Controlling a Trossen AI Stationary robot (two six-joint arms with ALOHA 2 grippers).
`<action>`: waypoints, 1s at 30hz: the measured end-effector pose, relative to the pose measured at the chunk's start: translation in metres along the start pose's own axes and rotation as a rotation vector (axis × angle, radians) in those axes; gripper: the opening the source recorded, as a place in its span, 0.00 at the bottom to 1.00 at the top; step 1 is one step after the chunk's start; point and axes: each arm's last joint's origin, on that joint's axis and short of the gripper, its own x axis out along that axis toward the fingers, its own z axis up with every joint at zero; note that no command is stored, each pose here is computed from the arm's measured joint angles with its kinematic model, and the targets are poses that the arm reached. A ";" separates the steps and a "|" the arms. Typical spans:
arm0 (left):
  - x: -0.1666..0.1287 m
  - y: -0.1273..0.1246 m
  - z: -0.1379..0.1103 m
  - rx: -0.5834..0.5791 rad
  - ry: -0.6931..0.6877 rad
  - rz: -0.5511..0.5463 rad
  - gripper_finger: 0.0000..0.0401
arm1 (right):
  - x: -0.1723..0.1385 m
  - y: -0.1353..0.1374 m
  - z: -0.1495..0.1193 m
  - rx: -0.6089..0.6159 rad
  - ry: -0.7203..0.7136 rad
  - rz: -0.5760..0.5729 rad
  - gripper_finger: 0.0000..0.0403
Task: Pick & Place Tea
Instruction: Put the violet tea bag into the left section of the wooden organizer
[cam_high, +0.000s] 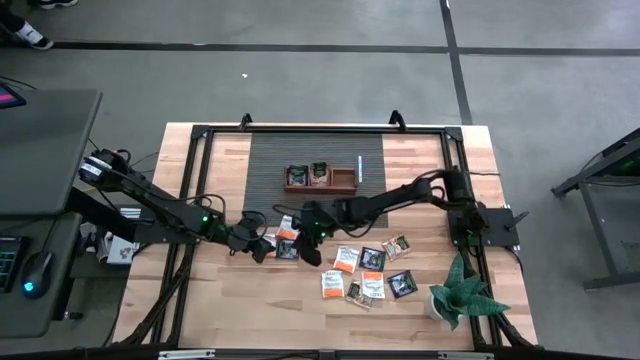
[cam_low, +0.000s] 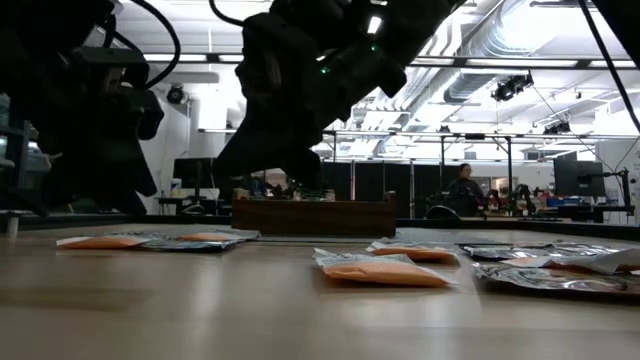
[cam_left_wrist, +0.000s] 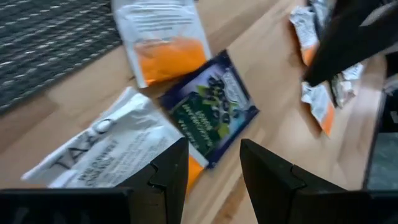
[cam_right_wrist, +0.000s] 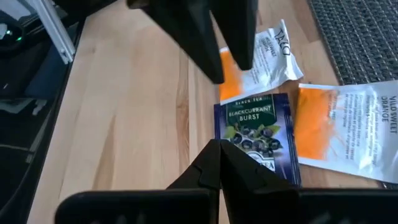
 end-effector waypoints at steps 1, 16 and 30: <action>0.000 0.001 0.000 -0.004 -0.004 0.017 0.36 | 0.000 0.001 0.001 -0.009 -0.003 0.006 0.00; -0.002 0.018 -0.007 -0.016 0.102 0.181 0.36 | -0.001 -0.001 -0.003 -0.127 0.031 -0.001 0.00; -0.005 -0.013 0.005 -0.005 0.054 0.102 0.36 | 0.012 -0.008 -0.014 -0.175 0.069 -0.011 0.00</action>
